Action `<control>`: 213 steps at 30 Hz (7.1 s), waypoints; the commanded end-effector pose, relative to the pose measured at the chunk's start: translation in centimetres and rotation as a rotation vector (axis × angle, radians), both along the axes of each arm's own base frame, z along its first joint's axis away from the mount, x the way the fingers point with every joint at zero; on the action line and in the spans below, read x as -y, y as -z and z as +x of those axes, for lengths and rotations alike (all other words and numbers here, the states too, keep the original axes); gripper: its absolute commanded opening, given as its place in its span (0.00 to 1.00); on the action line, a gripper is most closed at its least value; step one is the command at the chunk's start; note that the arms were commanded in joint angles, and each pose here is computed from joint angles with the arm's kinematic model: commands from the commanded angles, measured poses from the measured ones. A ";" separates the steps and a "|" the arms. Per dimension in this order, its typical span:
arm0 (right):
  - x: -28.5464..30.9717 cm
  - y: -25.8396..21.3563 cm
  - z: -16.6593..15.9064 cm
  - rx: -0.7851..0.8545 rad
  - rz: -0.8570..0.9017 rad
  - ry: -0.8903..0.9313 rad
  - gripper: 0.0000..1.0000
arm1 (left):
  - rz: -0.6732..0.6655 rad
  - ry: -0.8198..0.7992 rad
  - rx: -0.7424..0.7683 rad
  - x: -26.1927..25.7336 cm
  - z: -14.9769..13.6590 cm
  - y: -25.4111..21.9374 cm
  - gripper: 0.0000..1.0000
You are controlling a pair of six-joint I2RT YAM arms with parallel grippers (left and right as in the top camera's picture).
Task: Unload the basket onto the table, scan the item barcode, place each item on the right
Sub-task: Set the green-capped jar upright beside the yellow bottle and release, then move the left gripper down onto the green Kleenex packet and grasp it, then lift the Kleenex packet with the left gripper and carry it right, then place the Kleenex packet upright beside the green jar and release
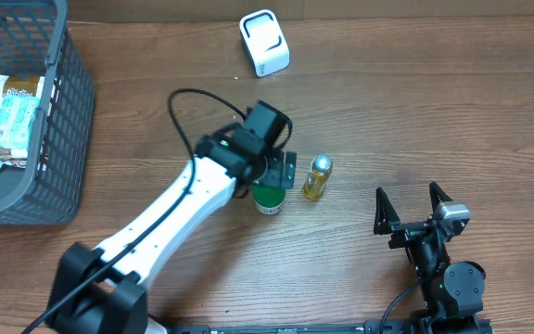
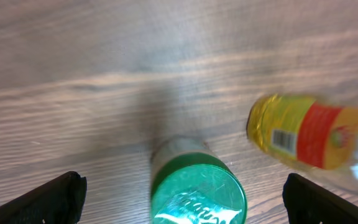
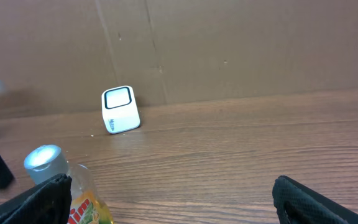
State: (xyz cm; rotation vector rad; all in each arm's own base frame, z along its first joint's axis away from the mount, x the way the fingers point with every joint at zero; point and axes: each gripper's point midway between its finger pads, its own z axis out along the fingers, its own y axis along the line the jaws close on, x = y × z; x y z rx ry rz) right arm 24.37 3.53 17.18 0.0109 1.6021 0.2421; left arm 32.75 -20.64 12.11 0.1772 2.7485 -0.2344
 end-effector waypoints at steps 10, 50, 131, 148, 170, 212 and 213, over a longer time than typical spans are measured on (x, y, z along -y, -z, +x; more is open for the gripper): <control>0.0 0.3 0.0 0.001 -0.007 -0.002 1.00 | 0.016 -0.248 0.034 -10.3 1.2 -5.3 1.00; 0.0 0.3 0.0 0.001 -0.007 -0.002 1.00 | 0.258 -0.584 -0.246 -21.4 -7.6 10.4 0.65; 0.0 0.3 0.0 0.001 -0.007 -0.002 1.00 | 0.173 -0.652 -0.437 -20.7 -10.7 9.2 0.04; 0.0 0.3 0.0 0.001 -0.007 -0.002 1.00 | 0.018 -0.655 -0.029 -20.3 -1.3 9.3 0.05; 0.0 0.3 0.0 0.001 -0.007 -0.002 1.00 | 0.156 -0.443 -0.150 -15.0 -1.6 8.3 0.35; 0.0 0.3 0.0 0.001 -0.007 -0.002 1.00 | -0.628 0.161 -0.242 -2.8 0.1 -1.7 0.04; 0.0 0.3 0.0 0.001 -0.007 -0.002 1.00 | -0.643 0.158 -0.241 -2.9 0.2 -1.9 0.04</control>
